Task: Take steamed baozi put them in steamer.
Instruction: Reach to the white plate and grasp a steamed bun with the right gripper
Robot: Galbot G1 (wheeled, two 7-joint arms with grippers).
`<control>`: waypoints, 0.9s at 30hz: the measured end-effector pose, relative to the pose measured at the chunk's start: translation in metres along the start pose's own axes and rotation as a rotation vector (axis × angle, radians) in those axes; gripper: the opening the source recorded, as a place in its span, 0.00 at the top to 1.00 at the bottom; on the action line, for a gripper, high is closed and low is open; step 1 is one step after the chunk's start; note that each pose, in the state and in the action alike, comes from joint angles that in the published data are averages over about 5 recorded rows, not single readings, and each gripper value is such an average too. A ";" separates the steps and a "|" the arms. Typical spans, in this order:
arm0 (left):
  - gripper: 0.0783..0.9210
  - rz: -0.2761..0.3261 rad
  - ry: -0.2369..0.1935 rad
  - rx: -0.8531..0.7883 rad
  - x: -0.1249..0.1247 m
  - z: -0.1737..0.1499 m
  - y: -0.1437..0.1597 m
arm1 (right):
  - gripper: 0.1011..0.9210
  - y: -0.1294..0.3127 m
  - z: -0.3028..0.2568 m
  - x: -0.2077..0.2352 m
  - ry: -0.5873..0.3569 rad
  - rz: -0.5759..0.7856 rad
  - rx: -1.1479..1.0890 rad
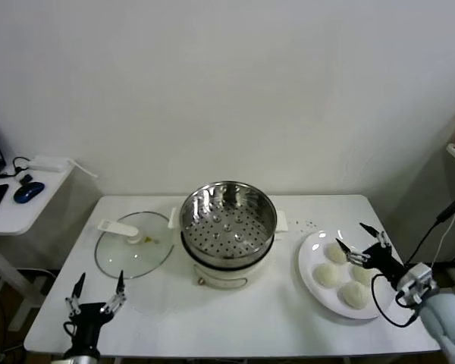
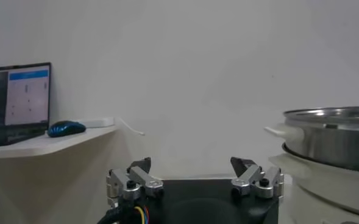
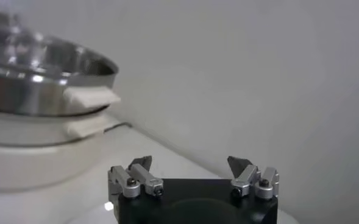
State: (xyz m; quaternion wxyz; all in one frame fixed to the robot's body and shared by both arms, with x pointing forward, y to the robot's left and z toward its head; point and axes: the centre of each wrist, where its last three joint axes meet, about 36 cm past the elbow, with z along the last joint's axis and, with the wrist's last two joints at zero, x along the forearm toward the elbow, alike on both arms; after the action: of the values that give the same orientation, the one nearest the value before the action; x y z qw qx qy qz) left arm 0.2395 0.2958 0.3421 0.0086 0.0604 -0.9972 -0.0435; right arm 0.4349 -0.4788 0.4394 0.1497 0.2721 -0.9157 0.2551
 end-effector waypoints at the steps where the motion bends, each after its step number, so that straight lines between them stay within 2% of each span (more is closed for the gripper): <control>1: 0.12 0.001 0.000 -0.001 -0.001 0.000 0.000 | 0.12 -0.010 -0.003 -0.001 0.018 -0.028 0.025; 12: 0.12 0.004 0.004 -0.007 -0.006 0.000 0.003 | 0.12 -0.092 -0.053 -0.035 0.197 -0.335 0.251; 20: 0.12 0.000 0.007 -0.006 -0.008 -0.001 0.005 | 0.12 -0.115 -0.079 -0.076 0.333 -0.513 0.389; 27: 0.12 -0.002 0.013 -0.006 -0.011 0.000 0.007 | 0.12 -0.125 -0.091 -0.112 0.458 -0.616 0.483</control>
State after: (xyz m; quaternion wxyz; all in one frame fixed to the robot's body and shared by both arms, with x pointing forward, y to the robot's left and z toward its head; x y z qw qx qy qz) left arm 0.2495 0.3041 0.3428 0.0150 0.0615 -0.9969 -0.0463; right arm 0.6094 -0.4718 0.5165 0.3496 0.4957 -0.6494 0.4586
